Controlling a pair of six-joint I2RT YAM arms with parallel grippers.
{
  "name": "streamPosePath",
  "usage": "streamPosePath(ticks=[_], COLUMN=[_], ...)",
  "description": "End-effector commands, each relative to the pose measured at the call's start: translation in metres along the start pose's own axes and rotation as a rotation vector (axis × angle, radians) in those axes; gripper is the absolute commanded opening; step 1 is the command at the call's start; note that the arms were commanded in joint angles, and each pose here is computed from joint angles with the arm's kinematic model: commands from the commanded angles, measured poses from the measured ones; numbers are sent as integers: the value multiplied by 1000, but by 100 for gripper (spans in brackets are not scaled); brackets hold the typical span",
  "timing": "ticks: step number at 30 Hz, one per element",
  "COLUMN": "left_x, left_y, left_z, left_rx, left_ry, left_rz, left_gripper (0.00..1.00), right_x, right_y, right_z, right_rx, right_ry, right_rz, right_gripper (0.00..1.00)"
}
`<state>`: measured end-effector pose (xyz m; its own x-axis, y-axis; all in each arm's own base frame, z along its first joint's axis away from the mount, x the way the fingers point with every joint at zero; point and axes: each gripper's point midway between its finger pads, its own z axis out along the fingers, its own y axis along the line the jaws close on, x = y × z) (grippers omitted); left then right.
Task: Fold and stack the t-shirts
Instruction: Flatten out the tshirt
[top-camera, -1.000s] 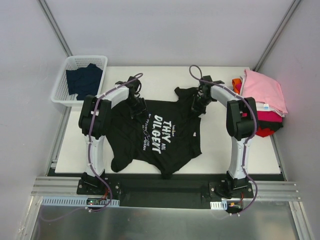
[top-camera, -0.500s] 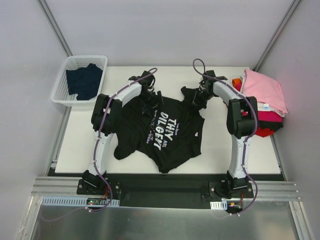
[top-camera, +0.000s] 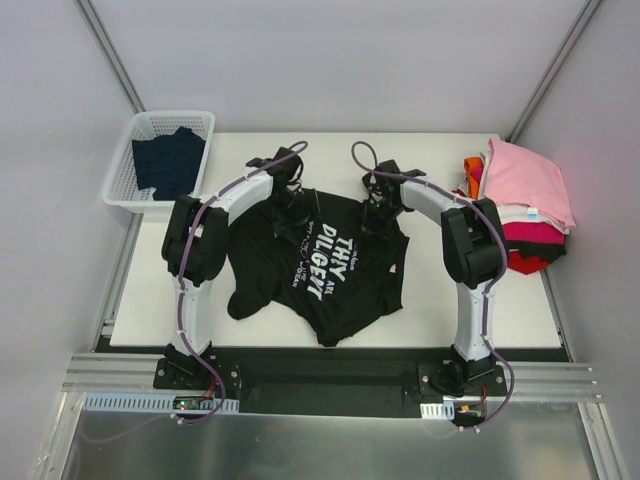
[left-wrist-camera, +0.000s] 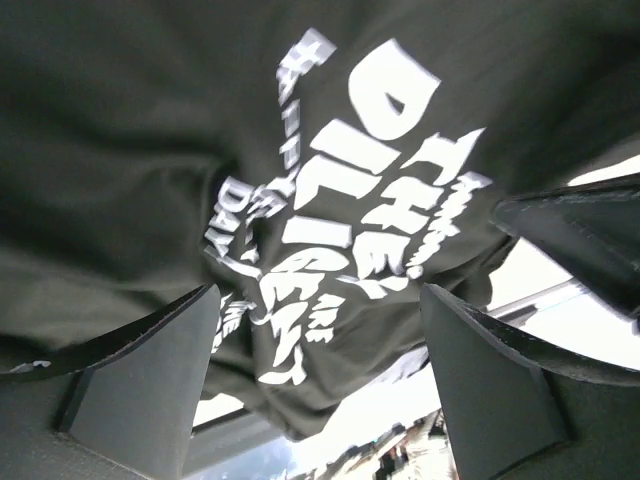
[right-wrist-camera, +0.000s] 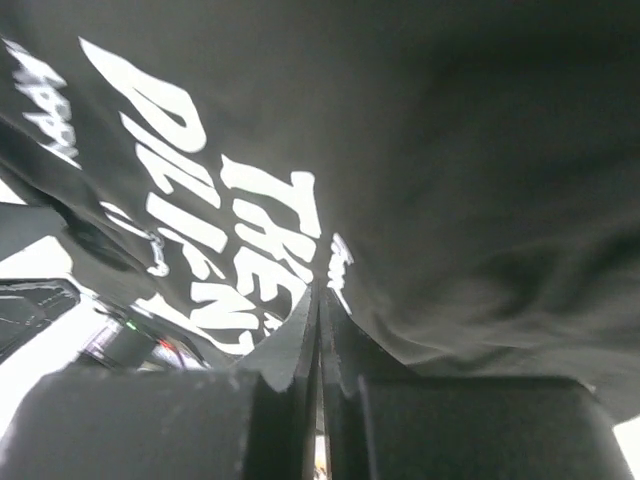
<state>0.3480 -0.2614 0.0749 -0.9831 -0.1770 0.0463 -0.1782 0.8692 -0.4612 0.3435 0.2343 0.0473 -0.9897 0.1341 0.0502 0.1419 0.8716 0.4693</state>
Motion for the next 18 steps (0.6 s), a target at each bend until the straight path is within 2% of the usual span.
streamPosePath(ticks=[1, 6, 11, 18], left_x=[29, 37, 39, 55], left_y=[17, 26, 35, 58], left_z=[8, 8, 5, 1], left_rx=[-23, -41, -51, -85], left_ry=[60, 63, 60, 79], left_rz=[-9, 2, 19, 9], left_gripper=[81, 82, 83, 83], right_x=[16, 21, 17, 0], right_y=[11, 1, -34, -69], right_z=[12, 23, 15, 4], right_rx=[0, 34, 166, 218], right_ry=[4, 9, 0, -8], right_rz=[-19, -7, 21, 65], right_gripper=[1, 1, 1, 1])
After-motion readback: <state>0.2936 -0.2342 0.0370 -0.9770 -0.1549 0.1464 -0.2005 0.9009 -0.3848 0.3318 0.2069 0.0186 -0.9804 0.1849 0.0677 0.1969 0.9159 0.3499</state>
